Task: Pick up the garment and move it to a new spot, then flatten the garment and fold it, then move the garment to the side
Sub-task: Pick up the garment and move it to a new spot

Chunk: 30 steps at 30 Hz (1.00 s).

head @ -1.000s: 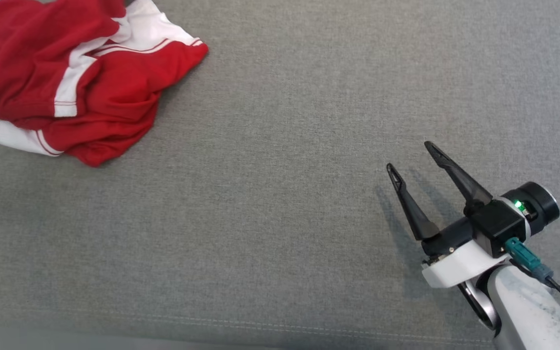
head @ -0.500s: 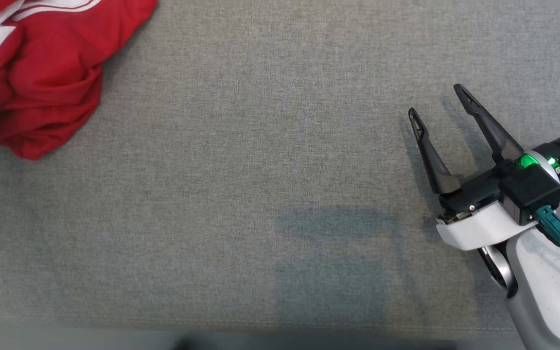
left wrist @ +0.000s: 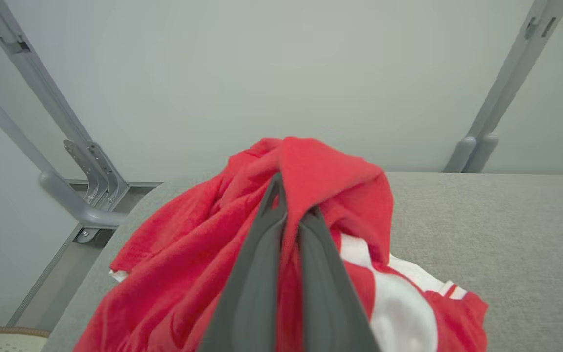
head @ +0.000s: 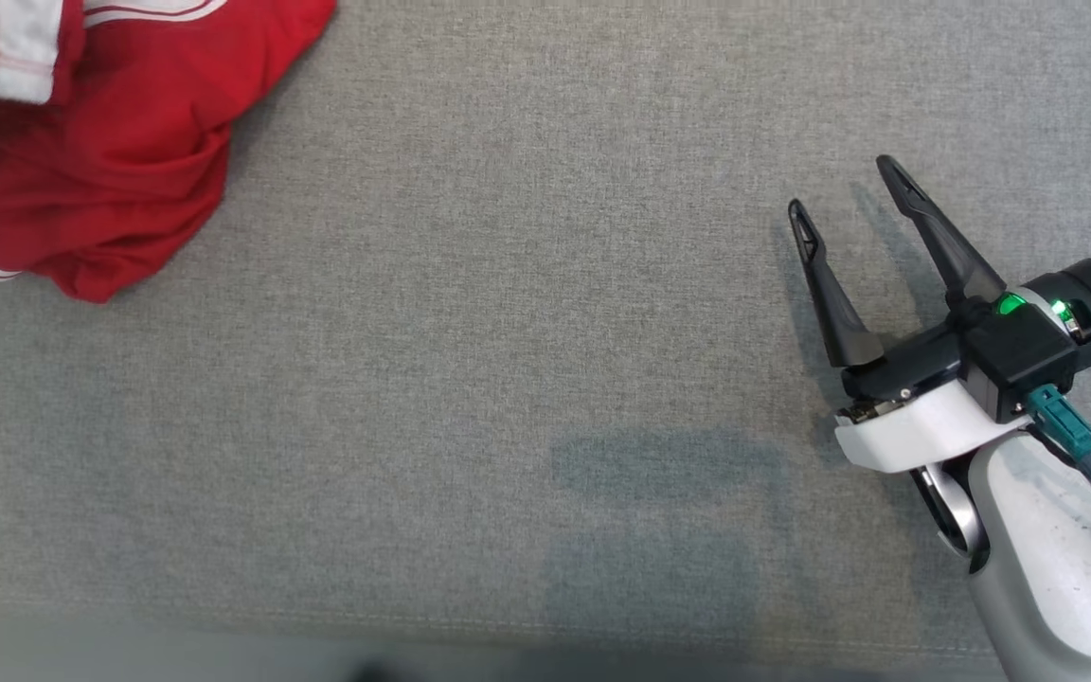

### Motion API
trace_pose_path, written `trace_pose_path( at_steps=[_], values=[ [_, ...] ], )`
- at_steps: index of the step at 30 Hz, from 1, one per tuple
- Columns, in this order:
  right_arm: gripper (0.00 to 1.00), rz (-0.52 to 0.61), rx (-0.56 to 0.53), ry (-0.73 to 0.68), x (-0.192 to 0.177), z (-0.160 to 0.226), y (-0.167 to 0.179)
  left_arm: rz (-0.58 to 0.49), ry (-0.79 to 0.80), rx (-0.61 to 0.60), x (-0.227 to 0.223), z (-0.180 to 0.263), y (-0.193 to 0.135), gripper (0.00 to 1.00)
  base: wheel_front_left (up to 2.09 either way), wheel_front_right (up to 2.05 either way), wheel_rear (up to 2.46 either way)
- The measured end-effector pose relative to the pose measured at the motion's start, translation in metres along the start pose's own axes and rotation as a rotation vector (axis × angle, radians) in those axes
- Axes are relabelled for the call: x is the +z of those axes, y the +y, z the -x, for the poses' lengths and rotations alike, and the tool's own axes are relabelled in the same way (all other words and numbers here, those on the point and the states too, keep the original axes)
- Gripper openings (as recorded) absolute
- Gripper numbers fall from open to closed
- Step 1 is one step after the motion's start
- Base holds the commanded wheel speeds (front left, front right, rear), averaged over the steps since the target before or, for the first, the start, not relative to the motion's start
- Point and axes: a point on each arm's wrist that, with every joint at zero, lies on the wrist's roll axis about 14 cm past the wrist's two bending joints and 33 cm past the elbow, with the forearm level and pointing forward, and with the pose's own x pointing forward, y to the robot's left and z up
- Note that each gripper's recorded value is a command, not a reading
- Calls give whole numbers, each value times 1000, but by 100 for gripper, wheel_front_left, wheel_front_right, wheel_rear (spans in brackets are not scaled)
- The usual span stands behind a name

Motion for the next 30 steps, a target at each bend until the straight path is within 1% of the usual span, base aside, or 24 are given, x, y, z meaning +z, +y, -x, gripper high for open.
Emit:
trace_pose_path(
  at_steps=[2, 4, 9, 13, 16, 17, 21, 25, 27, 29, 30],
  values=[
    [100, -15, 0, -11, 6, 0, 4, -14, -46, -43, 17, 0, -16, 0, 0, 0, 0],
    [100, -33, 4, -26, 13, -1, 11, -24, -92, -107, 33, 1, -42, 0, 0, 0, 0],
    [100, -59, 8, -60, 32, 1, 22, -47, -152, -317, 56, 17, -126, 0, 0, 0, 0],
    [100, -74, 6, -97, 52, 5, 30, -9, -150, -491, 62, 42, -194, 0, 0, 0, 0],
    [100, -82, -11, -115, 63, 11, 30, 22, -94, -614, 54, 66, -236, 0, 0, 0, 0],
    [100, -82, -11, -115, 63, 11, 30, 22, -94, -614, 54, 66, -236, 0, 0, 0, 0],
    [100, -82, -59, -119, 70, 27, 23, 77, 34, -770, 30, 103, -284, 0, 0, 0, 0],
    [100, -72, -139, -100, 70, 49, 9, 141, 227, -917, -7, 148, -324, 0, 0, 0, 0],
    [100, -74, -186, -73, 65, 68, 3, 208, 353, -1003, -25, 179, -344, 0, 0, 0, 0],
    [100, -72, -220, -61, 63, 80, -2, 225, 380, -1049, -23, 191, -352, 0, 0, 0, 0],
    [100, -68, -247, -54, 63, 91, -6, 200, 371, -1115, -13, 205, -361, 0, 0, 0, 0]
  ],
)
